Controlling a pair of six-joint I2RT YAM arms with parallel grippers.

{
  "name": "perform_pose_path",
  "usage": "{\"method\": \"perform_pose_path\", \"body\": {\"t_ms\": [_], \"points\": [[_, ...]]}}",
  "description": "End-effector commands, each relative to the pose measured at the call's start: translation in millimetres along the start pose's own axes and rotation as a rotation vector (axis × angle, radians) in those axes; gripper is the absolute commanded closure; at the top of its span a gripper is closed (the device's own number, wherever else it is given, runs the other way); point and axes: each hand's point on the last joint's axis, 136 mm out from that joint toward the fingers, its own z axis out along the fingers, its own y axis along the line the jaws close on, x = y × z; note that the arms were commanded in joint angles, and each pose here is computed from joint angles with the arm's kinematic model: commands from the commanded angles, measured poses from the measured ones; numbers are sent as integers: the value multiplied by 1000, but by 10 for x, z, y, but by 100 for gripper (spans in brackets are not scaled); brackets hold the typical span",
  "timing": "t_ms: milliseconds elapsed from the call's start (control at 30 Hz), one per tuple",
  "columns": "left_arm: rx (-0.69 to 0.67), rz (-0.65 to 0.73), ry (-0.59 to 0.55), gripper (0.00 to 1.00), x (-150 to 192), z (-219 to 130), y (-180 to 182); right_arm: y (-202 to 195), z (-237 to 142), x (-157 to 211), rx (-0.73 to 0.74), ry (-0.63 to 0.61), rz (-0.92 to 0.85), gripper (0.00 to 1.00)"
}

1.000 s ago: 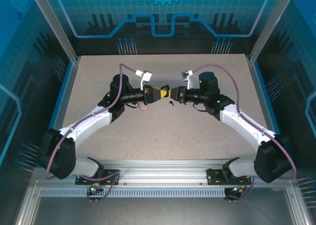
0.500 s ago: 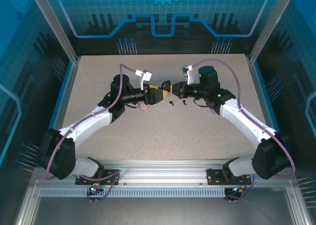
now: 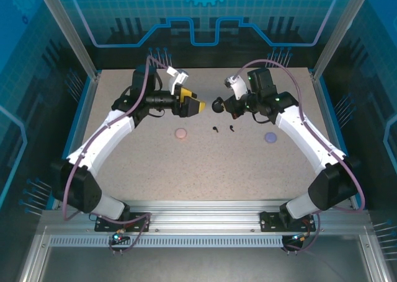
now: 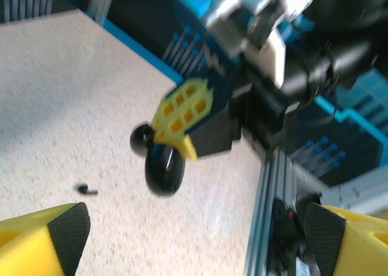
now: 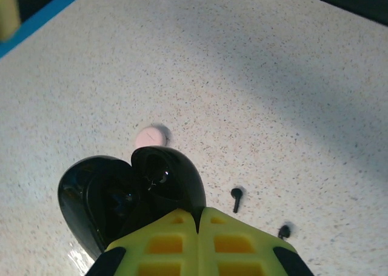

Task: Insert the wireless bluetooth earbuds into the charging case

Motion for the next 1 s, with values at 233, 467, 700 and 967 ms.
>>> {"method": "perform_pose_path", "body": {"t_ms": [233, 467, 700, 967], "points": [[162, -110, 223, 24, 358, 158, 44, 311, 40, 10, -115, 112, -175, 100], [187, -119, 233, 35, 348, 207, 69, 436, 105, -53, -133, 120, -204, 100], [202, -139, 254, 43, 401, 255, 106, 534, 114, -114, -147, 119, -231, 100], [219, -144, 269, 53, 407, 294, 113, 591, 164, -98, -146, 141, -258, 100]]}}
